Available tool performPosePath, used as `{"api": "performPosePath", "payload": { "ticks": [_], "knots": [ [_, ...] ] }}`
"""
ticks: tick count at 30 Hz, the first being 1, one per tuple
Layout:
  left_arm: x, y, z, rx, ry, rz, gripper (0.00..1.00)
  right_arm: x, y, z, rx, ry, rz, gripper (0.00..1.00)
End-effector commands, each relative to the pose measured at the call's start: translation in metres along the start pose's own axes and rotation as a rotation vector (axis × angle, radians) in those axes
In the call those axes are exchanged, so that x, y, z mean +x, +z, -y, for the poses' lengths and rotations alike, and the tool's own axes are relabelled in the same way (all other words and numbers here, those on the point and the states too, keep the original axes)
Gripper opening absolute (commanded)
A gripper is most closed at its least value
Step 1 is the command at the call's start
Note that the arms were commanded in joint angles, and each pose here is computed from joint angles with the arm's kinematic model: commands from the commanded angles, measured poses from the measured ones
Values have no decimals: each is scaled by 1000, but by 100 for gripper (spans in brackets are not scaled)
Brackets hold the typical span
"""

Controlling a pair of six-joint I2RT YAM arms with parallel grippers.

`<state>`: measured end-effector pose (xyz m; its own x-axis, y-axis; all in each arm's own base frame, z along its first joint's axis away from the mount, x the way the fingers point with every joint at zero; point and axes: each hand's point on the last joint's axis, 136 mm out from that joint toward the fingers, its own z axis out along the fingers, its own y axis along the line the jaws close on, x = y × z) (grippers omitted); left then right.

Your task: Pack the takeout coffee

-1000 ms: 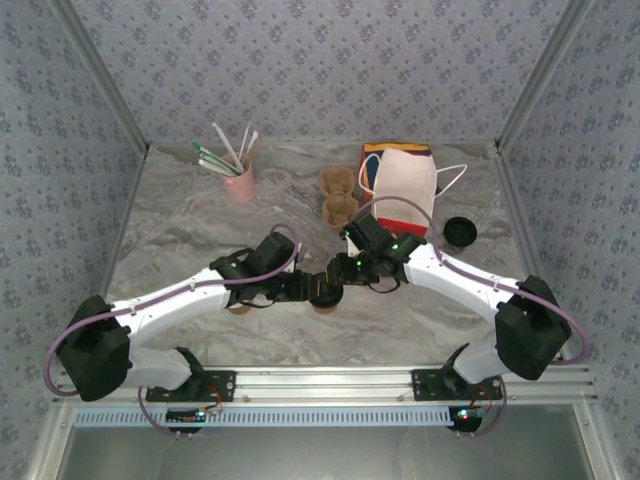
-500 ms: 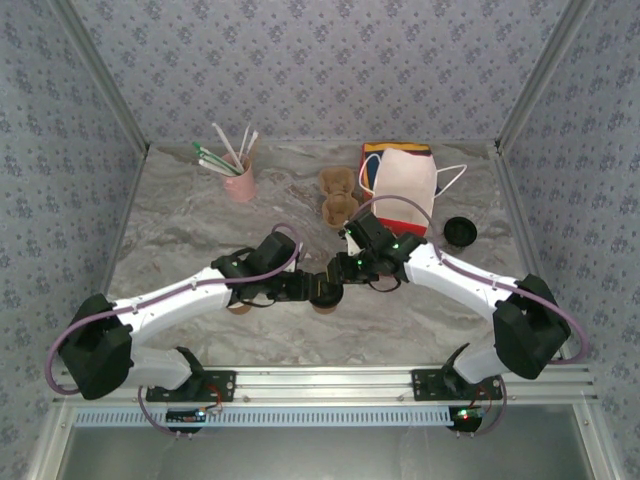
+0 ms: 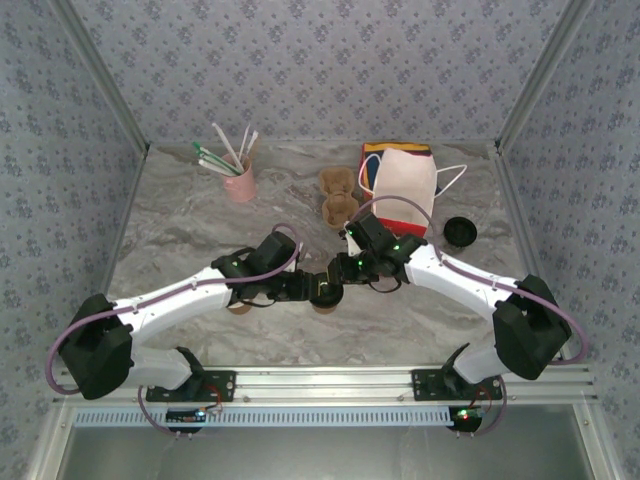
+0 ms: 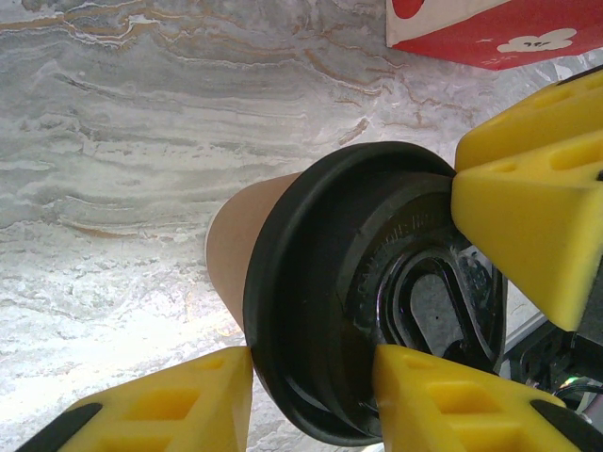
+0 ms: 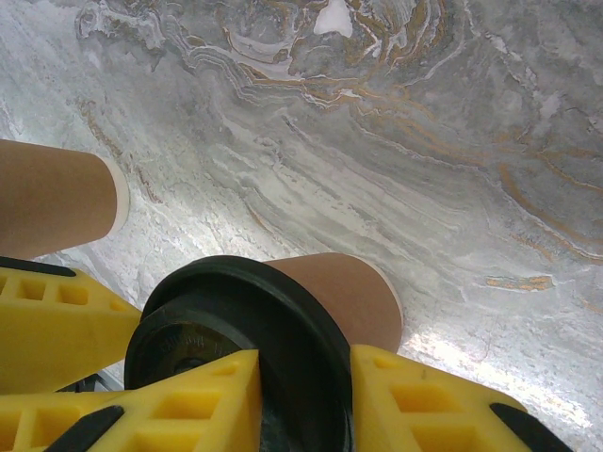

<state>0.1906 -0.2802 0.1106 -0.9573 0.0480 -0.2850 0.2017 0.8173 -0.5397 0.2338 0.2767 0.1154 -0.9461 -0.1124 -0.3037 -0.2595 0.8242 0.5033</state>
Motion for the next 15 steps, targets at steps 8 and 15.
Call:
{"api": "performPosePath", "payload": {
  "ticks": [8, 15],
  "knots": [
    [26, 9, -39, -141, -31, -92, 38, 60, 28, 48, 156, 64, -213, 29],
    [26, 9, -39, -144, -35, -97, 38, 45, 19, 31, 139, 15, -192, 29]
  ]
}}
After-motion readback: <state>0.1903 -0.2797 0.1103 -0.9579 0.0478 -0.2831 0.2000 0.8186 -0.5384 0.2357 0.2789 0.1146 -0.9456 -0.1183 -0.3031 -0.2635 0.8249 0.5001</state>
